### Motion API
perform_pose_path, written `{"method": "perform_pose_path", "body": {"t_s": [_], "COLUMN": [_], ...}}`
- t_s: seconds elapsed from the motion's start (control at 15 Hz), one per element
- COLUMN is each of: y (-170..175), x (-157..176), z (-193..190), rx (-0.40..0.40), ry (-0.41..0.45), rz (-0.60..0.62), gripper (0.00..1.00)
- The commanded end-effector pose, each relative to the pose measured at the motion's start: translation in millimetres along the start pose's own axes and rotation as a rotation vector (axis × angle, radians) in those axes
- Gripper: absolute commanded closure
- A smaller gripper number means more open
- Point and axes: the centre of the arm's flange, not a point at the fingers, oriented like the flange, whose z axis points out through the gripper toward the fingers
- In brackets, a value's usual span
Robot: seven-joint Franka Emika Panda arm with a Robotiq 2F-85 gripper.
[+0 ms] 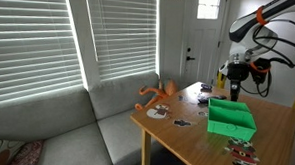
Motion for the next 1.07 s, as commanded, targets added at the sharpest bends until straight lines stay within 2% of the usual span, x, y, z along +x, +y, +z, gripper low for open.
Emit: {"method": "perform_pose_path", "body": {"t_s": [0.0, 0.47, 1.0], "y": [-20.0, -29.6, -31.4], "x": [-2.7, -2.4, -3.5], "z": [-2.7, -2.9, -6.1], "rx": [-0.015, -0.059, -0.061], "ry": [-0.016, -0.035, -0.024], "rz": [-0.022, -0.032, -0.045], "gripper": [0.0, 0.0, 0.0]}}
